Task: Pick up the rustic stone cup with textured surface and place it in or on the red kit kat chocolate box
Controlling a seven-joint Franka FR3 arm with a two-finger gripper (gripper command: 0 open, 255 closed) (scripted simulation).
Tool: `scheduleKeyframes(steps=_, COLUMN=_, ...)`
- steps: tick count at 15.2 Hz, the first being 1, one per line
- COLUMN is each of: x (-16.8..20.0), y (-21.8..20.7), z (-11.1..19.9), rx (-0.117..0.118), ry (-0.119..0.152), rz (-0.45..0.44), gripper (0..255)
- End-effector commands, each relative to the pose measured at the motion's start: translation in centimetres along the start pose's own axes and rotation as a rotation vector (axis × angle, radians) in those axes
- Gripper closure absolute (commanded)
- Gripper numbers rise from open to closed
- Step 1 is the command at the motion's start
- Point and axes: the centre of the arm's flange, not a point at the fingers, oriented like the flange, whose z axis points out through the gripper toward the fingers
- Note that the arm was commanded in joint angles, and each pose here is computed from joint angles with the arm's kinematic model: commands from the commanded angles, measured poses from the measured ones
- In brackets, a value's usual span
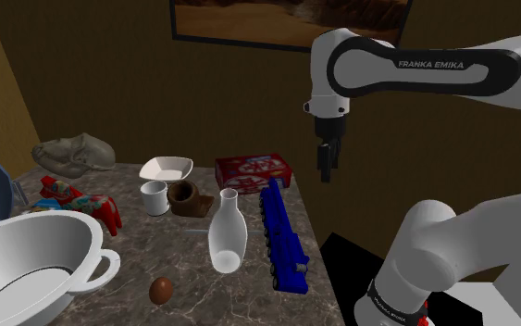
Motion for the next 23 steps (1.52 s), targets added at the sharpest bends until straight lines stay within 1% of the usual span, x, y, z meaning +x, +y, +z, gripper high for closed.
scheduleKeyframes(steps=1, x=0.0, y=0.0, z=0.0, rx=0.000, ry=0.000, rz=0.000, gripper=0)
scheduleKeyframes(steps=12, x=12.5, y=-5.4, z=1.9, rx=-0.085, ry=0.088, rz=0.040, gripper=0)
scheduleKeyframes(steps=23, x=25.3, y=-10.1, z=3.2, rx=-0.170, ry=0.176, rz=0.081, gripper=0)
